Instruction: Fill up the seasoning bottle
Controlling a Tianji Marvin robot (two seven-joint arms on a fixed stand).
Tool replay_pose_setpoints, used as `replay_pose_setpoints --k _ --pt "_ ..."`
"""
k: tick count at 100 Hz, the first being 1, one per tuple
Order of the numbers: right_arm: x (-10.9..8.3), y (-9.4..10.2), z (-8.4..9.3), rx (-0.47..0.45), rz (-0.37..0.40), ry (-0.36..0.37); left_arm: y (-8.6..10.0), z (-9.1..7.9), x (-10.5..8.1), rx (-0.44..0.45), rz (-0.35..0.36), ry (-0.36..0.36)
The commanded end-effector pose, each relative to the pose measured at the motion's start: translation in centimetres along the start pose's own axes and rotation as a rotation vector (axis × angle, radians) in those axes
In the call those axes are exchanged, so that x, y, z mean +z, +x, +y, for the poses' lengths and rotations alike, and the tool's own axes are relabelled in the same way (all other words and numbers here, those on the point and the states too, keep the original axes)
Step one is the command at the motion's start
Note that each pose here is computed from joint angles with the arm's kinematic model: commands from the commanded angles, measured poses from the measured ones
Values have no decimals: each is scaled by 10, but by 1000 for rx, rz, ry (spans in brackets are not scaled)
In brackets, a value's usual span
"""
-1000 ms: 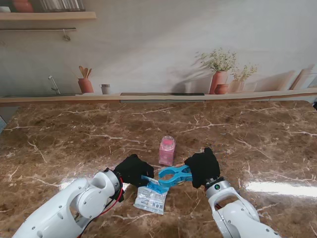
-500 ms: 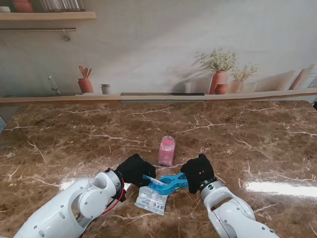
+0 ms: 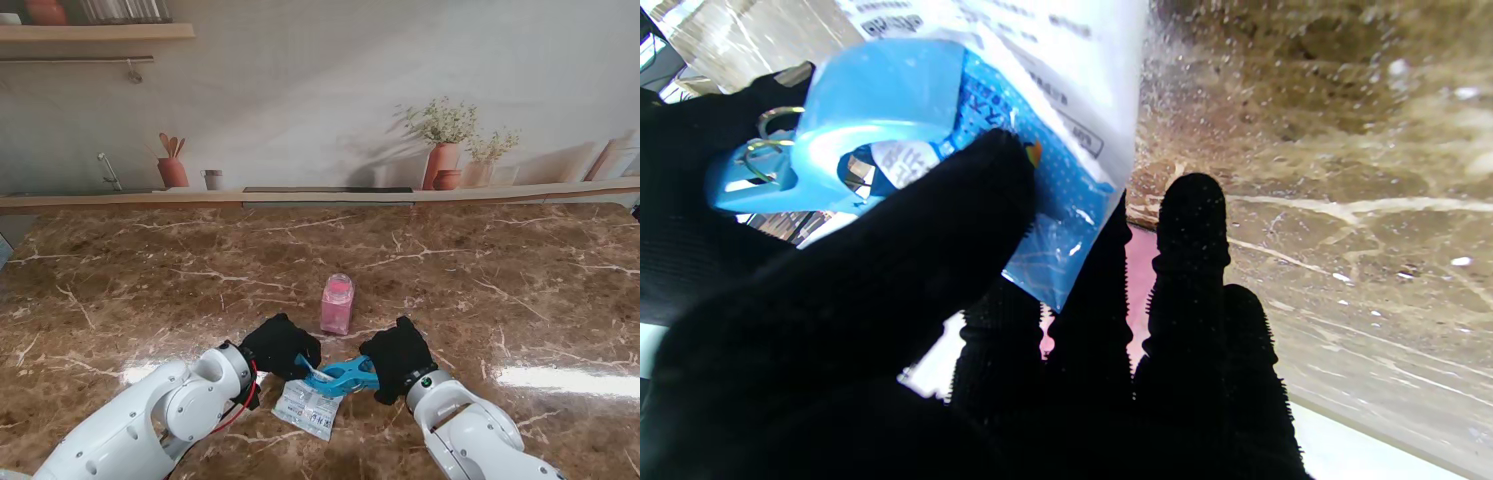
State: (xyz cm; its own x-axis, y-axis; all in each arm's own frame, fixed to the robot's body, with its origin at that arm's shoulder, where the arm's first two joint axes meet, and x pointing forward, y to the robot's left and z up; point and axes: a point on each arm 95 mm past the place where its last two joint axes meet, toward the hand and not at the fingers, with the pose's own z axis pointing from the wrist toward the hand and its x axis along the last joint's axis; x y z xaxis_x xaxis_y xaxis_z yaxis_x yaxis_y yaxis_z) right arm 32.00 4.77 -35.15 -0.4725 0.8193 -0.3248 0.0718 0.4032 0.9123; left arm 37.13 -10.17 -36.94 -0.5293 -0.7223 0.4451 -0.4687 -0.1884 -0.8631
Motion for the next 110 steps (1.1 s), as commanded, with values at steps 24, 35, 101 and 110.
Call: replay_pose_setpoints --k 24,35,101,110 --pt "-20 6 12 62 45 65 -2 1 8 9 -9 -25" --pt "-29 1 21 110 28 44 -3 1 10 15 -7 -36" --pt "-15 -47 29 413 -109 -186 -6 -3 4 81 33 -170" --pt "-8 -54 26 433 -117 -182 -10 -5 -2 94 33 -187"
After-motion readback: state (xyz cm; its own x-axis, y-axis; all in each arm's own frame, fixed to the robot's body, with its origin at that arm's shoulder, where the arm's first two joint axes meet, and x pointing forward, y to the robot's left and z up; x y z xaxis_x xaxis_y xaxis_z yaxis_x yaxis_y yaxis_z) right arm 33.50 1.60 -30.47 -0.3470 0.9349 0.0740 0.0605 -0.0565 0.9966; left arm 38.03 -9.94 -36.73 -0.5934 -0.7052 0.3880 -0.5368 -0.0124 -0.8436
